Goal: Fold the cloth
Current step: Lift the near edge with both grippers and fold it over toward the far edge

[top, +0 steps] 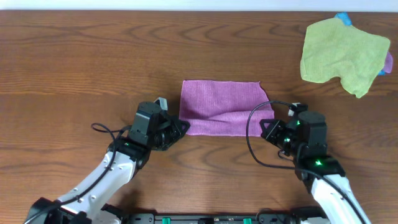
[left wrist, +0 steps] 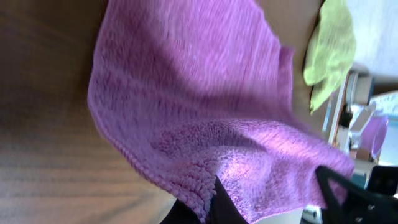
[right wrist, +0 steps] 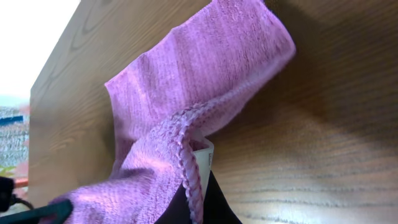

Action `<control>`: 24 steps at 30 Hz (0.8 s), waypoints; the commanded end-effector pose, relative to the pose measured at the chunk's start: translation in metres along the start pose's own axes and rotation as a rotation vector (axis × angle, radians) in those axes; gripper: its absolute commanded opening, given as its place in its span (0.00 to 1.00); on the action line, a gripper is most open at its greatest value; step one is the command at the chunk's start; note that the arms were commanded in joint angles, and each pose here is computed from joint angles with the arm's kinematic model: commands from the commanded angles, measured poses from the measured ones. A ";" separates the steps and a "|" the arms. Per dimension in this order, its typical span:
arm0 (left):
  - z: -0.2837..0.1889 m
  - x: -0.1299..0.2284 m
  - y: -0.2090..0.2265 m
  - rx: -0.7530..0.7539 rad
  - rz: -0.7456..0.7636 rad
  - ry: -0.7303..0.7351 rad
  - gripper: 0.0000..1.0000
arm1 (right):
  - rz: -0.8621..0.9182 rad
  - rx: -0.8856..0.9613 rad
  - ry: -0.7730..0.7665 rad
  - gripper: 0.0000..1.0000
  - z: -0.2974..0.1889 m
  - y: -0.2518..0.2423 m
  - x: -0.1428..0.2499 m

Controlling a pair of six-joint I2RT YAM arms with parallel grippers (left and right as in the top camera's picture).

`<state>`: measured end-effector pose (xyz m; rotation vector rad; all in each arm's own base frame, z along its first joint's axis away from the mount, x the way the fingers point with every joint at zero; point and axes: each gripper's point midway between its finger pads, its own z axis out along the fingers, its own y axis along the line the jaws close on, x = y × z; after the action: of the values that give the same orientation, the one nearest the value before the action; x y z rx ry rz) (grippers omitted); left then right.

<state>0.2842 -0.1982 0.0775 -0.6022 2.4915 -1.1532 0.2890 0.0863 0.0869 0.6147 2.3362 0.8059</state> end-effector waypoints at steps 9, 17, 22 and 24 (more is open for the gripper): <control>0.021 -0.043 -0.014 -0.023 -0.015 -0.122 0.06 | 0.028 0.030 -0.040 0.01 0.020 -0.009 -0.011; 0.040 -0.079 -0.035 -0.034 0.055 -0.181 0.06 | 0.045 0.027 -0.144 0.01 0.026 -0.007 -0.034; 0.046 -0.098 -0.026 -0.056 0.027 -0.204 0.06 | 0.049 0.044 -0.171 0.01 0.036 -0.010 -0.043; 0.048 -0.100 -0.022 -0.066 0.024 -0.203 0.06 | 0.051 0.056 -0.166 0.01 0.040 -0.012 -0.044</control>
<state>0.3869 -0.2004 0.0813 -0.6684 2.3739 -1.0084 0.3368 0.0718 0.0716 0.7067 2.2124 0.7278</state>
